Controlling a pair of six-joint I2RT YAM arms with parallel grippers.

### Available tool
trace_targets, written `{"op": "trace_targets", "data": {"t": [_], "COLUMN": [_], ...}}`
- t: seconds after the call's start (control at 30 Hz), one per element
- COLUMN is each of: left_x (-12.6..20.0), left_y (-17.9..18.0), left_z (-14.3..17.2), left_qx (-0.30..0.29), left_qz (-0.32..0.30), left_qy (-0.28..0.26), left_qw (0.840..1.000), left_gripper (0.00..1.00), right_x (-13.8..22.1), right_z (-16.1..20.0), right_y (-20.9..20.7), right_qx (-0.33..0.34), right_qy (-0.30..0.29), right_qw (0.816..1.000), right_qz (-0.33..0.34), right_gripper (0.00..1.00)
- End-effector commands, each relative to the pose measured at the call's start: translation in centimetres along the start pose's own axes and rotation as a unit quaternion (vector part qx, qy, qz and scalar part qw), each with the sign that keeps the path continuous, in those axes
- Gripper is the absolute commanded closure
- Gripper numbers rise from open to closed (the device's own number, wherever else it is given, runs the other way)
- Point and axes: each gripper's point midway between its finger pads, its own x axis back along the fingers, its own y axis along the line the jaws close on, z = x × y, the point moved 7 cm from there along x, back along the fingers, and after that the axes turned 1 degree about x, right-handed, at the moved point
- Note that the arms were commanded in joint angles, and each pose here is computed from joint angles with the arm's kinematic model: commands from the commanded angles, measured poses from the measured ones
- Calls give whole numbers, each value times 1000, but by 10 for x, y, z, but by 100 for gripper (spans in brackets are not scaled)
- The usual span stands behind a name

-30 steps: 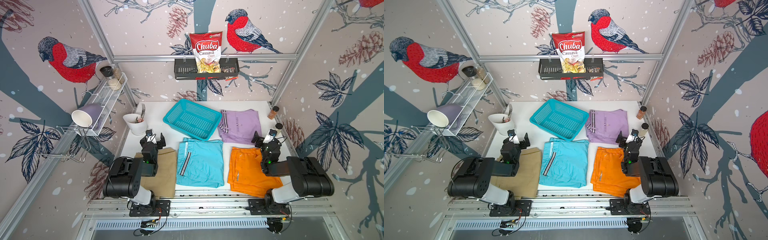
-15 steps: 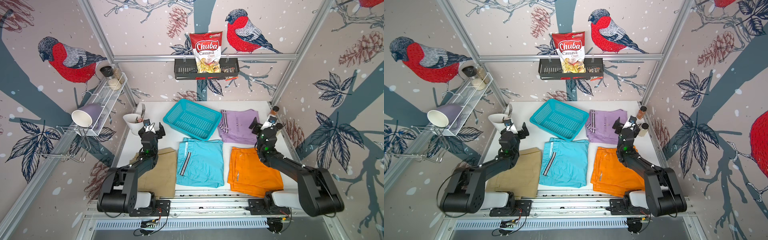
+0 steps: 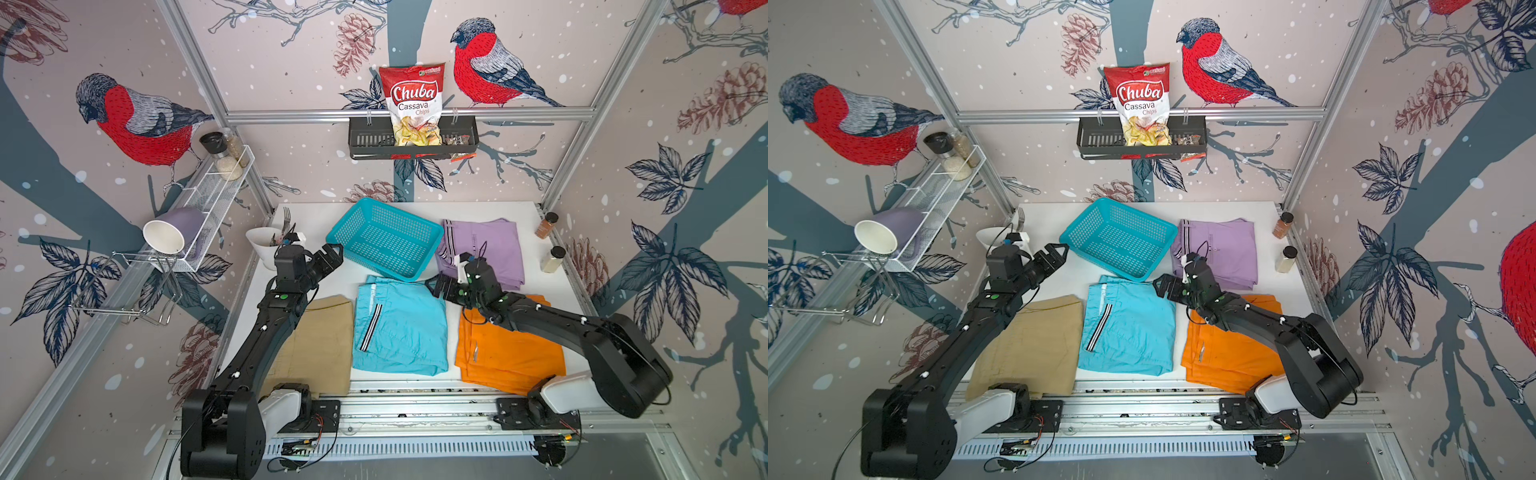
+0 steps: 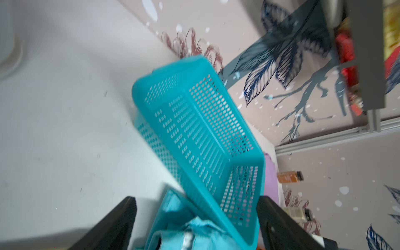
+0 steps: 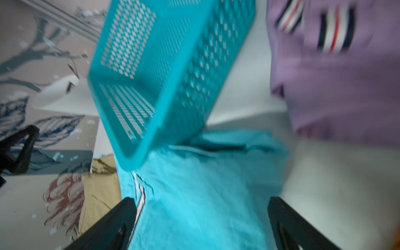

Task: Put the folded long pants in the basket
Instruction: Pick up the long pant at the center of the board.

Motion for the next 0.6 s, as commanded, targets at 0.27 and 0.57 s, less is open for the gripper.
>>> {"op": "trace_targets", "data": {"t": [0.27,0.57], "left_x": [46,30], "left_y": [21,12], "left_z": [44,70], "left_qx": [-16,-35], "left_qz": [-11,42], "left_qy": [20,92], "left_qw": [1000,994], "left_gripper": [5,7], "right_x": [-33,-23], "right_z": [34,11], "right_y": [-21,-28], "right_qx": [-20,15], "right_qy": [62,21], "right_qw": [997,991], "right_qz": [52,130], "right_gripper": [0,100]}}
